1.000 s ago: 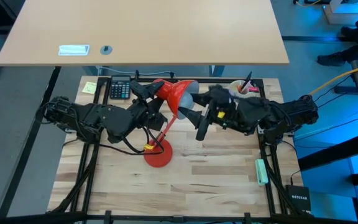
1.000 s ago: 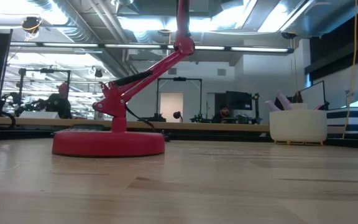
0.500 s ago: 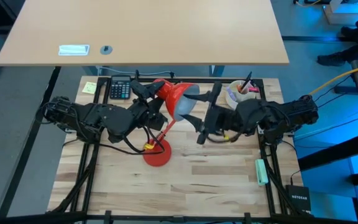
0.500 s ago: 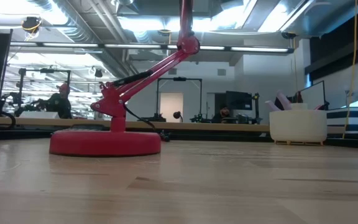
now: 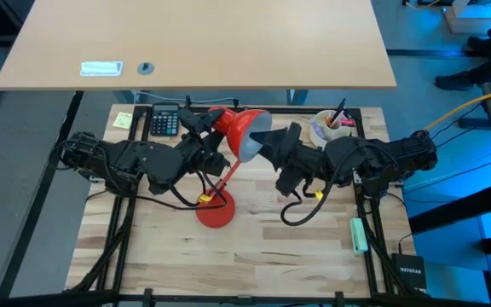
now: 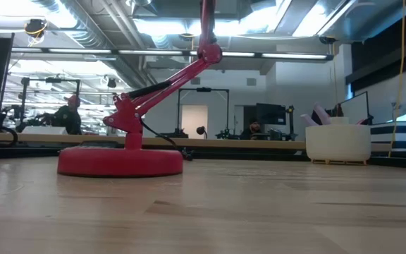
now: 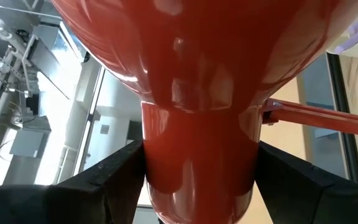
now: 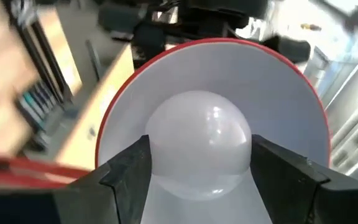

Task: Screw lightbulb
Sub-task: Remove the light bulb from the lamp

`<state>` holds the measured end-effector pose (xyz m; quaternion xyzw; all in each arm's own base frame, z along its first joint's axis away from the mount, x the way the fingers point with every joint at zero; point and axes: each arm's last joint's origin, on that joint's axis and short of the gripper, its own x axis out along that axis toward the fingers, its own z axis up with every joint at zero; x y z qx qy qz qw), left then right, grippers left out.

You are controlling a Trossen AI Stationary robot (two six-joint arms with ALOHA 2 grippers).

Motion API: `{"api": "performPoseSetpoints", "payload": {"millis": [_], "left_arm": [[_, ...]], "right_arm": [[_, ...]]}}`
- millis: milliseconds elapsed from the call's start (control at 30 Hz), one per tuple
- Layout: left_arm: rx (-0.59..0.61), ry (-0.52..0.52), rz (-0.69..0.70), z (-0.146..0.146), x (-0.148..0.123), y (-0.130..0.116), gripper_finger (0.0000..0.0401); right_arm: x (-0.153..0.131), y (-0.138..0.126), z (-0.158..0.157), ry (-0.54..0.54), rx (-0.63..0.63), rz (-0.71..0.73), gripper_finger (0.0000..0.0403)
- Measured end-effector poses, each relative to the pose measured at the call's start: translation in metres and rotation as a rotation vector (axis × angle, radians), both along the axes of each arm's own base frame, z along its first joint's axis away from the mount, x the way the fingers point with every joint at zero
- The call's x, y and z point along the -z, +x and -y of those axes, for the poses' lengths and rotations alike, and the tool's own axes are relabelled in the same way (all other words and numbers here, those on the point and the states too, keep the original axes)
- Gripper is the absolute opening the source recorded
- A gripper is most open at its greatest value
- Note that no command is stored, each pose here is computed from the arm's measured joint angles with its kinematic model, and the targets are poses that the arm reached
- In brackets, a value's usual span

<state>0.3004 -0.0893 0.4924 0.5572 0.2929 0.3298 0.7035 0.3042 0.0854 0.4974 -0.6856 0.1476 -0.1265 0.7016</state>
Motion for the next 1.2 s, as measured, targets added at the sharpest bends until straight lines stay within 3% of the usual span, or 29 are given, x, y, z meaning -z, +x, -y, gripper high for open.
{"api": "performPoseSetpoints", "payload": {"millis": [100, 300, 733, 1200], "left_arm": [[0.000, 0.001, -0.001, 0.0000, -0.0001, 0.0000, 0.0262], [0.003, 0.001, -0.001, 0.0001, -0.0001, 0.0001, 0.0262], [0.011, 0.000, 0.000, 0.0004, -0.0002, 0.0003, 0.0262], [0.014, -0.001, 0.000, 0.0006, -0.0002, 0.0003, 0.0262]], "right_arm": [[0.0003, -0.0004, 0.0001, -0.142, -0.006, -0.064, 0.0253], [0.0016, -0.0010, 0.0005, -0.264, -0.006, -0.129, 0.0253], [0.0010, -0.0005, -0.0006, -0.056, -0.047, -0.039, 0.0253], [0.0006, 0.0006, -0.0016, -0.031, -0.080, -0.021, 0.0254]]}}
